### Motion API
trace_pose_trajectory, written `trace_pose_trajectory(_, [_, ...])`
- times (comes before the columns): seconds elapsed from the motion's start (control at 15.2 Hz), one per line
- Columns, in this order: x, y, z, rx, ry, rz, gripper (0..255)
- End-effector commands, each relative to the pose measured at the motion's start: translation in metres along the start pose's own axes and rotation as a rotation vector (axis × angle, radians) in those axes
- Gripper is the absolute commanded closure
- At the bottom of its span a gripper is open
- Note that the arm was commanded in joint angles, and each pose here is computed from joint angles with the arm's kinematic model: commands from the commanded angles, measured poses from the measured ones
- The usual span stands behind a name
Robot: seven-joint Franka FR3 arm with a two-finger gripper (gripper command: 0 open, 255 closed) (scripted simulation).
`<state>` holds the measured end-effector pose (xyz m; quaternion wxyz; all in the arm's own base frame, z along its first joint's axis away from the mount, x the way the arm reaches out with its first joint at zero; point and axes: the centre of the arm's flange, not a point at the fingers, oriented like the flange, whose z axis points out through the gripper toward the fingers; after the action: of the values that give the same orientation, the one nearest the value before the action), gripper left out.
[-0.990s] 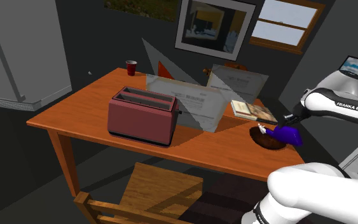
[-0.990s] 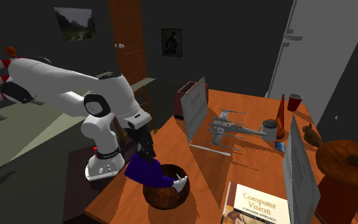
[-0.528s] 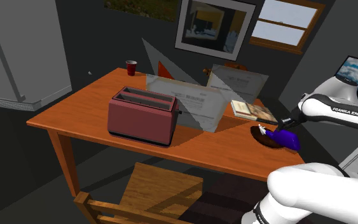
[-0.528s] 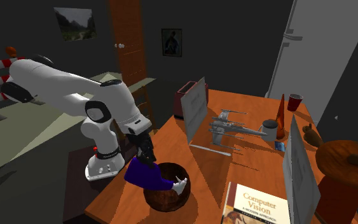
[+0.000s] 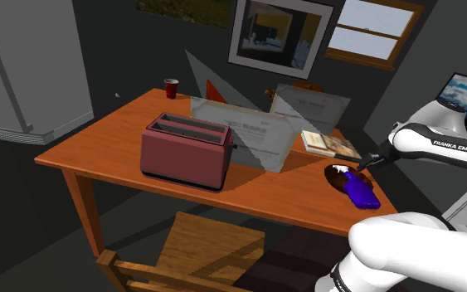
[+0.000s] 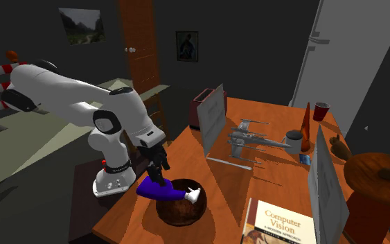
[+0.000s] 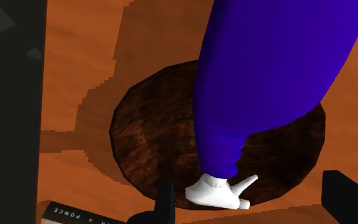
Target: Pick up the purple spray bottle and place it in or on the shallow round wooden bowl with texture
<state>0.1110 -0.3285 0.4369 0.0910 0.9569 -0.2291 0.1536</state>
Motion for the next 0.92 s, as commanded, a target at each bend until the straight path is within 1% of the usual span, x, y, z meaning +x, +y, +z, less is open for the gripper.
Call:
trace_pose_trajectory(0.0, [0.0, 0.0, 0.0, 0.0, 0.0, 0.0, 0])
trace_pose_trajectory(0.07, [0.0, 0.0, 0.0, 0.0, 0.0, 0.0, 0])
trace_pose_trajectory(0.33, [0.0, 0.0, -0.05, 0.0, 0.0, 0.0, 0])
trace_pose_trajectory(0.86, [0.0, 0.0, -0.049, 0.0, 0.0, 0.0, 0])
